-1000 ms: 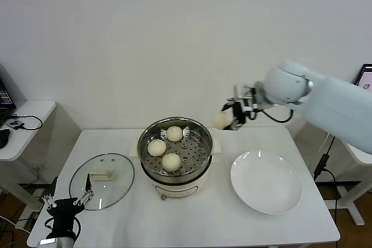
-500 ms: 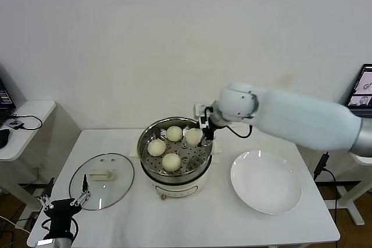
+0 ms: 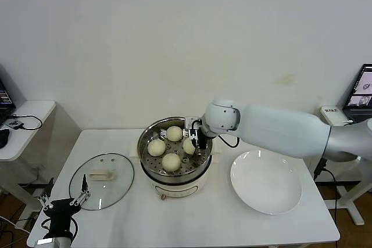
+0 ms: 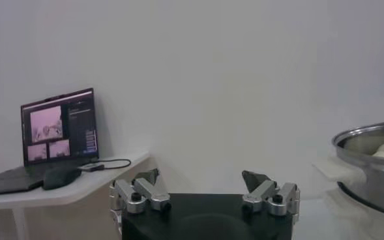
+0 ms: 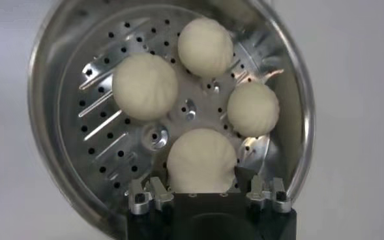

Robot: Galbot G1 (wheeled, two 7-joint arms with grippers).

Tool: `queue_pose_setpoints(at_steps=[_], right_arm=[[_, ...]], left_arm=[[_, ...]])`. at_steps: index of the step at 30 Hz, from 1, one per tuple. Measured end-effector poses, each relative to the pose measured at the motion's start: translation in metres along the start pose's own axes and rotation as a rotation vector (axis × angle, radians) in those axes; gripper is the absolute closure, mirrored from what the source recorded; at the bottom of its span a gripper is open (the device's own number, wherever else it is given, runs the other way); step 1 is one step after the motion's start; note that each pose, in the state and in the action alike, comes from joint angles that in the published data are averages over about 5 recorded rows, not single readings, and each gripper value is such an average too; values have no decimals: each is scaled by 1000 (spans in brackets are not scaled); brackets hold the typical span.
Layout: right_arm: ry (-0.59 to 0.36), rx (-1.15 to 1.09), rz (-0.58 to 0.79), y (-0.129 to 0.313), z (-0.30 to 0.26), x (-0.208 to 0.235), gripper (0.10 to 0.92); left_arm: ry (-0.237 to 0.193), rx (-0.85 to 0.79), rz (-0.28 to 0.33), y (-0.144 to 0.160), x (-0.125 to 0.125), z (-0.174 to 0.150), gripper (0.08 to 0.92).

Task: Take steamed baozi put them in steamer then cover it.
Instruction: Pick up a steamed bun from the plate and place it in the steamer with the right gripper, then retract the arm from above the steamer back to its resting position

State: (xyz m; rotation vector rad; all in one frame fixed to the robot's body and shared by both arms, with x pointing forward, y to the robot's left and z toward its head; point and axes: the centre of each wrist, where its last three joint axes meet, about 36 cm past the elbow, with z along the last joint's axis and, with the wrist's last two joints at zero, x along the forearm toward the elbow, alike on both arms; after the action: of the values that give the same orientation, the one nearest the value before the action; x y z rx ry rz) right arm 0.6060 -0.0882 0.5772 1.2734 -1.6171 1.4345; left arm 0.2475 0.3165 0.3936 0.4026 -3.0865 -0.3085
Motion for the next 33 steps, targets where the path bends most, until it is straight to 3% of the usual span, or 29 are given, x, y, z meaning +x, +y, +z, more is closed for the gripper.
queue_pose_setpoints(at_steps=[4, 9, 19, 26, 33], right_arm=[[0, -8, 10, 0, 2, -3, 325], [-7, -18, 37, -3, 4, 5, 216], [-92, -55, 110, -4, 18, 52, 199], [-238, -137, 245, 29, 55, 73, 200], [-473, -250, 490, 78, 107, 64, 200]], left_arm=[[0, 0, -1, 0, 0, 0, 177], [0, 0, -2, 0, 0, 0, 177], [-1, 0, -8, 3, -3, 1, 177], [-3, -4, -13, 7, -7, 3, 177], [2, -19, -24, 7, -11, 8, 177]])
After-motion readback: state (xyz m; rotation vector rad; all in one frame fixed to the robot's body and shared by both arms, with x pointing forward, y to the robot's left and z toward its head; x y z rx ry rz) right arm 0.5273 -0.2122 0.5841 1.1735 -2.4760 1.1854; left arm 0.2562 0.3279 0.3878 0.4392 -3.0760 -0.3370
